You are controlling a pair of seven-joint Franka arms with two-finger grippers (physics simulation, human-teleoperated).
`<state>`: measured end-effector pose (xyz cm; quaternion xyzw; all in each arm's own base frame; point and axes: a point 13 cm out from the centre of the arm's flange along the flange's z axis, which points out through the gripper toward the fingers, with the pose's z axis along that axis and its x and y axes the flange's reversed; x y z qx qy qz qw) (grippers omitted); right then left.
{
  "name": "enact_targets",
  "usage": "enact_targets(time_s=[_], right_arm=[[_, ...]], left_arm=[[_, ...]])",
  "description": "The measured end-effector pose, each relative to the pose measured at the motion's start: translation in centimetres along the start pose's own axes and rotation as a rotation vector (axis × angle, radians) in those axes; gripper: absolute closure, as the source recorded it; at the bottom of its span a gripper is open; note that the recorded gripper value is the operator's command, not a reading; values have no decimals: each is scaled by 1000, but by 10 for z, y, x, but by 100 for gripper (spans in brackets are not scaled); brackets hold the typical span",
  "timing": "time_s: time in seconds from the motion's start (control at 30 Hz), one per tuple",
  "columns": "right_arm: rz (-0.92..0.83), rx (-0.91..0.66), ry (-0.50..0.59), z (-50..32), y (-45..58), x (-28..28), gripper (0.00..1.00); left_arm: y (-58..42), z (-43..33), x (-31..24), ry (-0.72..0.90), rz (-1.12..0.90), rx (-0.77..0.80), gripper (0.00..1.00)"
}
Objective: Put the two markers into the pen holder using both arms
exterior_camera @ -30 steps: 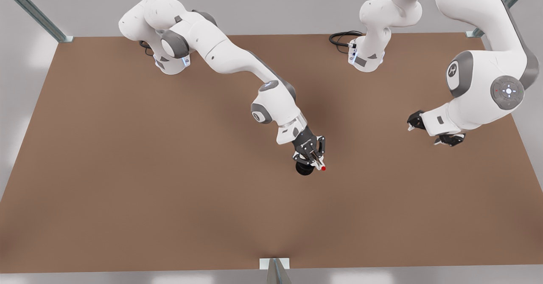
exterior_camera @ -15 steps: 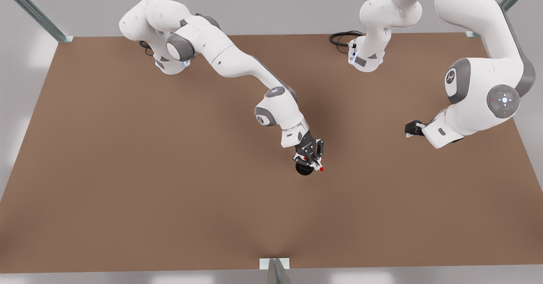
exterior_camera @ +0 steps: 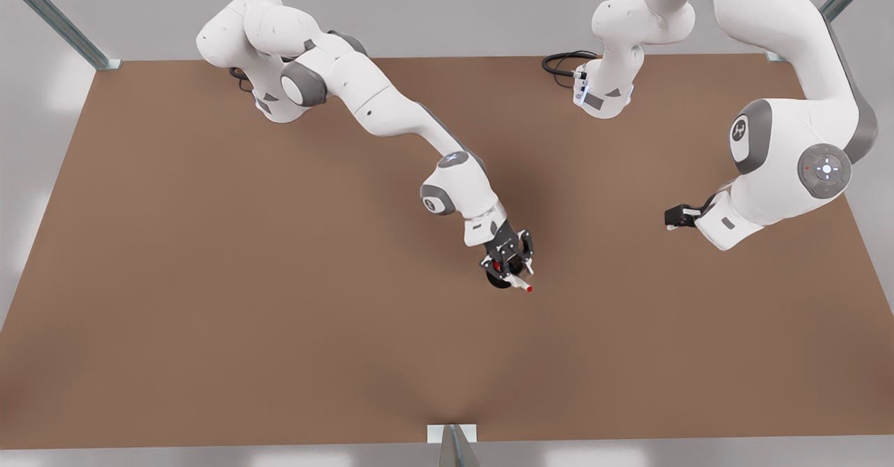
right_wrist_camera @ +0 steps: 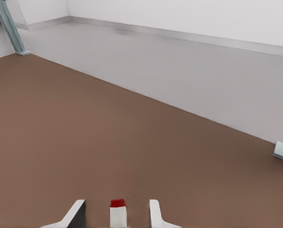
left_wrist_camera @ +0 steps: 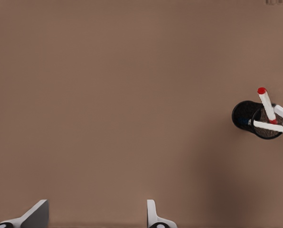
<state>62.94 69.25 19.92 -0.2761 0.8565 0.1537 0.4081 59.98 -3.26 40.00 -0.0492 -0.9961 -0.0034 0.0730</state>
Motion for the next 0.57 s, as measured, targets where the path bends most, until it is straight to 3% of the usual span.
enact_targets(time_s=[0.07, 0.17, 0.23, 0.27, 0.3, 0.37, 0.47, 0.57], right_arm=[[3, 2, -5, -2, -3, -5, 0], [55, 53, -19, -45, -48, -75, 0], [178, 181, -27, -136, -179, -172, 0], [266, 263, 7, -185, -265, -194, 0], [388, 350, 61, -240, -370, -193, 0], [611, 468, 200, -362, -527, -136, 0], [711, 485, 470, -427, -560, -22, 0], [679, 474, 587, -418, -560, -16, 0]], left_arm=[[0, 0, 0, 0, -10, 0, 0], [-2, 0, 0, 0, -22, 0, 0], [-2, 0, 0, 0, -26, 0, 0], [-3, -1, 0, 0, -26, 0, 0], [-5, -1, 0, -1, -21, -1, 0], [-9, -3, 0, -3, -12, -1, 0], [-10, -2, 0, -1, -2, -2, 0], [-10, -2, 0, 0, 7, -3, 0]])
